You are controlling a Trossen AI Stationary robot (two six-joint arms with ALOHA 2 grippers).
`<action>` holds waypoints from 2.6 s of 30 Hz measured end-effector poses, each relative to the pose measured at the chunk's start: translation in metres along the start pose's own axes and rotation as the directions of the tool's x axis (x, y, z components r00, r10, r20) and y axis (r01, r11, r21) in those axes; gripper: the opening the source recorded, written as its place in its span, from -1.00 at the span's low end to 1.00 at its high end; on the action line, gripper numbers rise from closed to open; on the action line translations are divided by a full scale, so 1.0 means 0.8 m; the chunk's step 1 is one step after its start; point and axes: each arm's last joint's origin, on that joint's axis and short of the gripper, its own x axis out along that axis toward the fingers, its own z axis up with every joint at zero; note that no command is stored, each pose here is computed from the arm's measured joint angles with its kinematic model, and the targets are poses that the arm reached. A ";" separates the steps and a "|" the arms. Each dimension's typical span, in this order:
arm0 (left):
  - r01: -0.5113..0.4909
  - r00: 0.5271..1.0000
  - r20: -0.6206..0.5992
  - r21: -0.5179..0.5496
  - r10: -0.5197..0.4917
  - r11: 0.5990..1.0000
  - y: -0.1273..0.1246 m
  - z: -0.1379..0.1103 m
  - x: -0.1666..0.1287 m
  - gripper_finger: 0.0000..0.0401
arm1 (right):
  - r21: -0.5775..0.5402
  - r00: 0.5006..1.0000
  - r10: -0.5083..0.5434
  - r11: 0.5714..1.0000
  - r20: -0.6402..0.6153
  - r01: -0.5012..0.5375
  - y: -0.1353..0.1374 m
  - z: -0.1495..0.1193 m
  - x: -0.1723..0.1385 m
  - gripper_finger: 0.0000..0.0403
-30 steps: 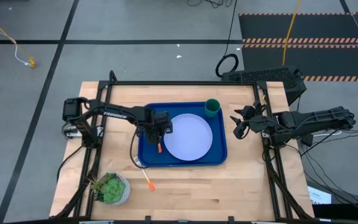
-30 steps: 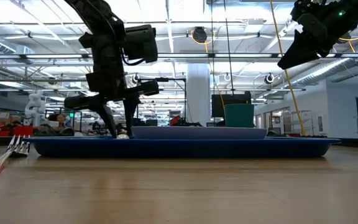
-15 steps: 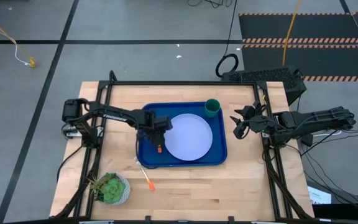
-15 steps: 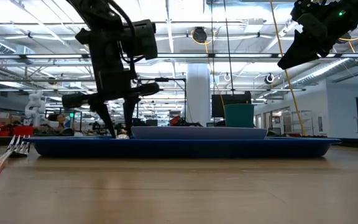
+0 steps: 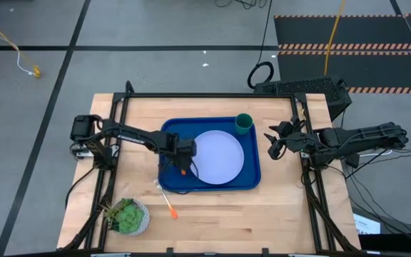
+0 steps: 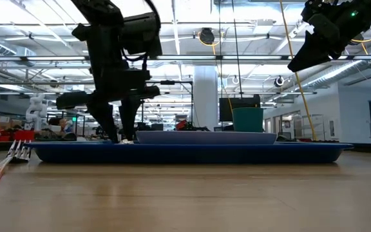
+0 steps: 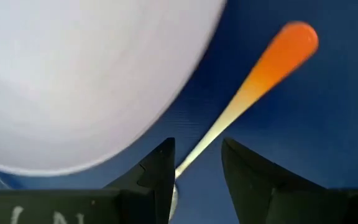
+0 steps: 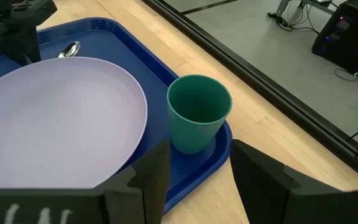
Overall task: Pick and place plate/cup/fork/spoon on tray
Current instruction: Put the orange spoon to the left of the blue plate on the blue serving tray
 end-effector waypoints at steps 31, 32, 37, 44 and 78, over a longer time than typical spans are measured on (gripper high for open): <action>-0.224 0.961 -0.275 -0.714 0.029 0.664 0.010 -0.026 -0.014 -0.33 | 0.016 0.999 0.015 1.000 0.033 -0.016 0.002 0.005 0.000 -0.21; -0.224 0.960 -0.278 -0.711 0.027 0.666 0.013 -0.029 -0.013 -0.33 | 0.014 0.999 0.016 1.000 0.036 -0.017 0.002 0.005 0.000 -0.21; -0.234 0.962 -0.268 -0.727 0.047 0.646 0.033 -0.048 -0.010 -0.33 | 0.007 0.999 0.017 1.000 0.037 -0.017 0.002 0.005 0.000 -0.21; -0.207 0.965 -0.263 -0.757 0.001 0.620 0.049 -0.076 -0.007 -0.33 | 0.001 0.999 0.017 1.000 0.037 -0.017 0.002 0.005 0.000 -0.21; -0.195 0.960 -0.280 -0.676 -0.003 0.711 0.043 -0.058 0.023 -0.33 | -0.005 0.998 0.047 0.999 0.047 -0.046 0.004 0.008 0.000 -0.21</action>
